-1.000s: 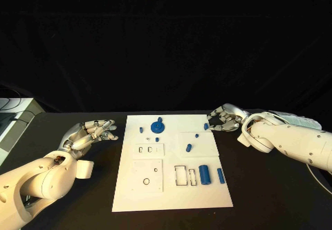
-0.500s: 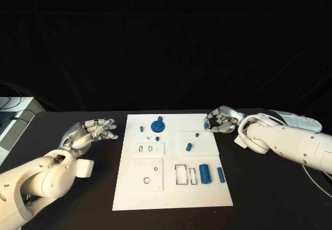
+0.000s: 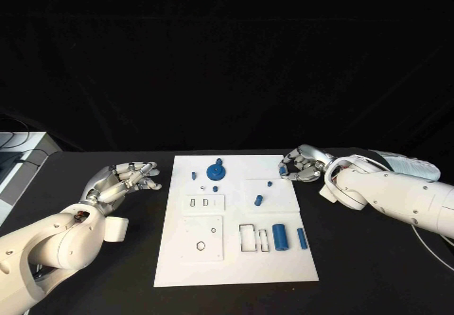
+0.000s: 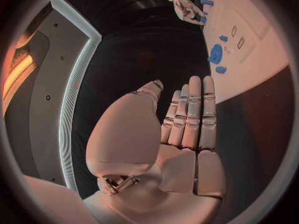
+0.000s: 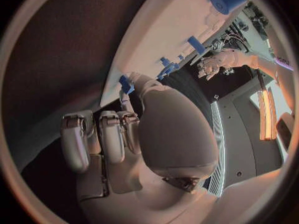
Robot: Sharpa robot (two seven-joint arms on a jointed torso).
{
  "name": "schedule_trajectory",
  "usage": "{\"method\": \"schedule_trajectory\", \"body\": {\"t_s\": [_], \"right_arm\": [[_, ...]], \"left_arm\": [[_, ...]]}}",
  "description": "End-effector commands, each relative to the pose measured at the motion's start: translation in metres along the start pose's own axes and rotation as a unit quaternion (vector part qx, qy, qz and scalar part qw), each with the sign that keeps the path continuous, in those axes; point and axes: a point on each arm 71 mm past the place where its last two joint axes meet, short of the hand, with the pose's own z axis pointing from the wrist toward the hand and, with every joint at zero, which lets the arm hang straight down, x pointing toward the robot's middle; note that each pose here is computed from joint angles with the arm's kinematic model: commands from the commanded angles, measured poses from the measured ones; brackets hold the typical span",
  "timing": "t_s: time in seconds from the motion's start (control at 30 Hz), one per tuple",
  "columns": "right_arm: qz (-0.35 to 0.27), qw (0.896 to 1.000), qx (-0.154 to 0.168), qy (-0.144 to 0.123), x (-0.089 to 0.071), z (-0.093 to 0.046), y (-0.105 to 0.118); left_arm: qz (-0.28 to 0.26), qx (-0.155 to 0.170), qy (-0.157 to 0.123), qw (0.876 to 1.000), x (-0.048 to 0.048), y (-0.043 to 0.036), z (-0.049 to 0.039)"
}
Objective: Assemble the parts on the task board
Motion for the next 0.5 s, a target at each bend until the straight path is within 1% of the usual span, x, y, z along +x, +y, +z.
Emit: {"method": "schedule_trajectory", "body": {"t_s": [0.03,0.27,0.5], "right_arm": [[-0.003,1.000,0.000,0.010,0.0017,-0.0002,-0.0006],[-0.004,1.000,0.000,0.008,0.0009,-0.0006,-0.0014],[-0.001,1.000,-0.006,-0.004,-0.0004,-0.0004,0.0001]], "left_arm": [[-0.001,0.006,0.006,1.000,0.0016,-0.0012,0.0002],[-0.001,0.005,0.006,1.000,0.0012,-0.0011,0.0001],[-0.001,0.005,0.006,1.000,0.0011,-0.0011,0.0001]]}}
